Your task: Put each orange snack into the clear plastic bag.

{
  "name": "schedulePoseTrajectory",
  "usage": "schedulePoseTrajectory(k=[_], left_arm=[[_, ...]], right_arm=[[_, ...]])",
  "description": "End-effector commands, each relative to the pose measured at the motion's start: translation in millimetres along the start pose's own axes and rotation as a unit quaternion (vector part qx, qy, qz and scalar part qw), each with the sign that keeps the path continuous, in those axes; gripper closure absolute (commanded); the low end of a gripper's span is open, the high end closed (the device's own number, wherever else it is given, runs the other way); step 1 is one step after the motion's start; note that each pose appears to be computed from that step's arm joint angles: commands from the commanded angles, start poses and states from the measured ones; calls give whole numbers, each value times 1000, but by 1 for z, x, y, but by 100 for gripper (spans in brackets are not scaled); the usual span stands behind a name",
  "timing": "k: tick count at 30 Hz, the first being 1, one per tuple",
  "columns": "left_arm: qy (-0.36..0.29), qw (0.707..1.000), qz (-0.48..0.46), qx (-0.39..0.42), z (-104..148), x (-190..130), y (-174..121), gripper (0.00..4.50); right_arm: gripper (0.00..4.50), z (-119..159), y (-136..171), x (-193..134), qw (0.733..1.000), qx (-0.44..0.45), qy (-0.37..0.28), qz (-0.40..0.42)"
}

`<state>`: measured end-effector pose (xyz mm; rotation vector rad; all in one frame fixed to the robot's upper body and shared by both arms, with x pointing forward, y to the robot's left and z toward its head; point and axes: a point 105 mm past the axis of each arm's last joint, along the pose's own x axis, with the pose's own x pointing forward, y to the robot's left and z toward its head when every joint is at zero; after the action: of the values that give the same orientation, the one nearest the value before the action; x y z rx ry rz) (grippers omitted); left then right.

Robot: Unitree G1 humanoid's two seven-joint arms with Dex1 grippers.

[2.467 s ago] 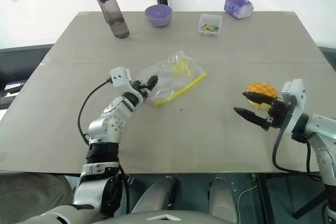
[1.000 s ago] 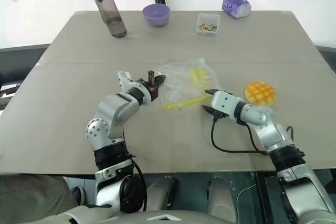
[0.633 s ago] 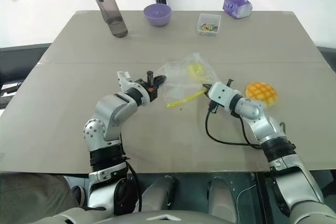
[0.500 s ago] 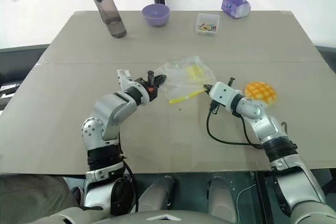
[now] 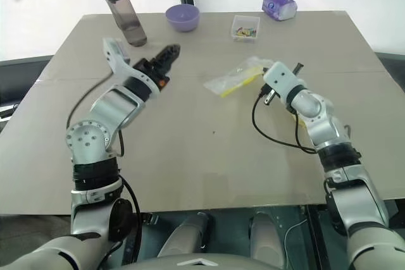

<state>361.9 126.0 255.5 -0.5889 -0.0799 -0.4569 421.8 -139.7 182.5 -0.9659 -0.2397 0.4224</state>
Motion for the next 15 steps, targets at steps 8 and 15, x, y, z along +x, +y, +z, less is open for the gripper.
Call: schedulePoseTrajectory(k=[8,15], left_arm=[[47,818,-152,553,-76,-8,-38,143],[50,751,-142,643,-92,-6,-17,143]], right_arm=[[450,27,-6,27,999,-22,11,-27],[450,38,6,28,1000,-16,-8,-10]])
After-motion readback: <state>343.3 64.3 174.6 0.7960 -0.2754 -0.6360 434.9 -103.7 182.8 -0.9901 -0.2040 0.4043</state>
